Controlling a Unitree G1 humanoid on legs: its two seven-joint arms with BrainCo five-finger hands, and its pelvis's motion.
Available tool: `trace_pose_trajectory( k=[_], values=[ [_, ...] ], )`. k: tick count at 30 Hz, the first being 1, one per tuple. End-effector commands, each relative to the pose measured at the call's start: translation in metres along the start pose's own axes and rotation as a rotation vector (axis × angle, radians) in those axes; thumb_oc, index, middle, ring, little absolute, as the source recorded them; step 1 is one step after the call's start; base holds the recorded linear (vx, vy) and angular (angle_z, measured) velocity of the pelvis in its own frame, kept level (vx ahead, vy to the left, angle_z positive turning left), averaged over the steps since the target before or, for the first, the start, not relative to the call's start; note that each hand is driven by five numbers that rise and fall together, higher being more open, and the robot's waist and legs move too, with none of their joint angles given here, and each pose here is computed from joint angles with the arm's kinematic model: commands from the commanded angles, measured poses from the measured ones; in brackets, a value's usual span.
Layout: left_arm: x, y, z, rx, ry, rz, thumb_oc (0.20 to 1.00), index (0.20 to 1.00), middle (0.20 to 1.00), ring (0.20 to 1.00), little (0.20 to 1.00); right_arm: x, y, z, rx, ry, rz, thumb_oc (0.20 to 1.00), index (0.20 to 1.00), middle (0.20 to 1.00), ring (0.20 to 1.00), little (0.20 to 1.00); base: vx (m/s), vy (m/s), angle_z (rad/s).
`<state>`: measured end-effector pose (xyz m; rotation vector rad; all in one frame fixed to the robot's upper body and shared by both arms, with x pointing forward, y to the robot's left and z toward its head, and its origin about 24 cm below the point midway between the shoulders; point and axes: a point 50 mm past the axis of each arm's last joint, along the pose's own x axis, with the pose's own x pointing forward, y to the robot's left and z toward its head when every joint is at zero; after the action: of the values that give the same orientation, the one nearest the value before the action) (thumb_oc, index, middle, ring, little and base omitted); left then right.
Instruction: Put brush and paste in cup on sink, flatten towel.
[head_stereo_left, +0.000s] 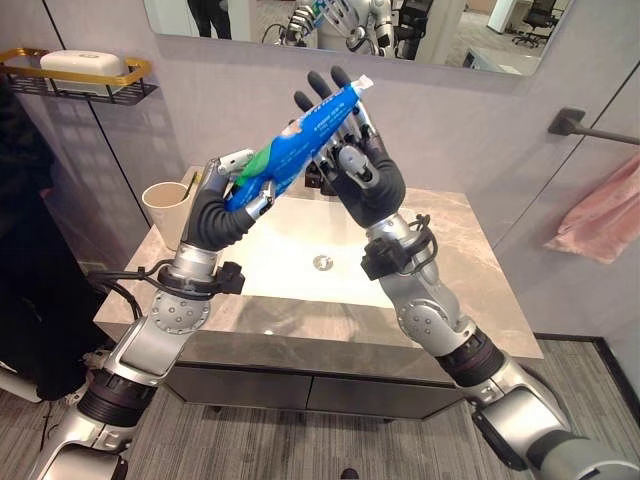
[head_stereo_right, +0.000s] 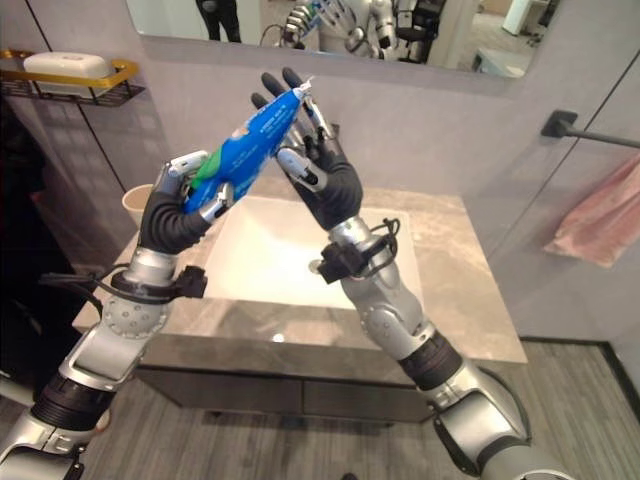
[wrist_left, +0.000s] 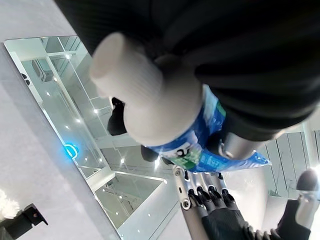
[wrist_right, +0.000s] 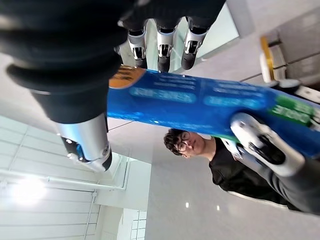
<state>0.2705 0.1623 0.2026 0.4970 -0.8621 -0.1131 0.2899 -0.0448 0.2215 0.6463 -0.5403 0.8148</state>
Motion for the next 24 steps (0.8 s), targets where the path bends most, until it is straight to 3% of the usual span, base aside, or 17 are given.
trace_pose_trajectory(
  k=[1,4,5,8,10,12,15,16,17,19,24],
  values=[
    [0.014,0.005,0.010,0.022,-0.086,-0.030,0.200,0.200,0.200,0.200,0.200,0.010,0.006,0.012,0.011,-0.053,0.040,0.887,0.887,0.887,0.887,0.887,0.00,0.000,0.00],
    [0.013,0.003,0.011,0.035,-0.090,-0.054,0.200,0.200,0.200,0.200,0.200,0.008,0.003,0.008,-0.003,-0.021,0.025,0.944,0.944,0.944,0.944,0.944,0.00,0.000,0.00],
    [0.013,0.003,0.011,0.038,-0.091,-0.061,0.200,0.200,0.200,0.200,0.200,0.007,0.001,0.006,-0.005,-0.010,0.015,1.000,1.000,1.000,1.000,1.000,0.00,0.000,0.00],
    [0.013,0.000,0.012,0.051,-0.099,-0.089,0.200,0.200,0.200,0.200,0.200,0.006,-0.002,0.003,-0.010,0.012,-0.001,1.000,1.000,1.000,1.000,1.000,0.00,-0.002,-0.02],
    [0.013,-0.002,0.011,0.058,-0.092,-0.114,0.200,0.200,0.200,0.200,0.200,0.006,-0.004,0.002,-0.010,0.018,-0.015,0.953,0.953,0.953,0.953,0.953,-0.02,-0.009,-0.15],
    [0.012,-0.003,0.011,0.060,-0.089,-0.126,0.200,0.200,0.200,0.200,0.200,0.006,-0.005,0.001,-0.010,0.020,-0.024,0.868,0.868,0.868,0.868,0.868,-0.02,-0.008,-0.07],
    [0.010,-0.008,0.009,0.052,-0.078,-0.156,0.200,0.200,0.200,0.200,0.200,0.006,-0.007,-0.001,-0.009,0.025,-0.039,0.464,0.464,0.464,0.464,0.464,-0.01,-0.004,0.00],
    [0.010,-0.009,0.009,0.051,-0.076,-0.159,0.200,0.200,0.200,0.200,0.200,0.006,-0.007,-0.001,-0.007,0.023,-0.043,0.413,0.413,0.413,0.413,0.413,0.00,0.000,0.00],
    [0.009,-0.010,0.008,0.046,-0.071,-0.166,0.200,0.200,0.200,0.200,0.200,0.006,-0.008,0.000,-0.007,0.016,-0.052,0.288,0.288,0.288,0.288,0.288,0.00,0.000,0.00],
    [0.007,-0.011,0.007,0.041,-0.061,-0.170,0.200,0.200,0.200,0.200,0.200,0.005,-0.009,0.001,-0.010,0.007,-0.064,0.200,0.200,0.200,0.200,0.200,0.00,0.000,0.00],
    [0.000,-0.011,0.001,0.031,-0.020,-0.150,0.200,0.200,0.200,0.200,0.200,0.005,-0.012,0.005,-0.021,-0.023,-0.100,0.200,0.200,0.200,0.200,0.200,0.00,0.000,0.00]
  ],
)
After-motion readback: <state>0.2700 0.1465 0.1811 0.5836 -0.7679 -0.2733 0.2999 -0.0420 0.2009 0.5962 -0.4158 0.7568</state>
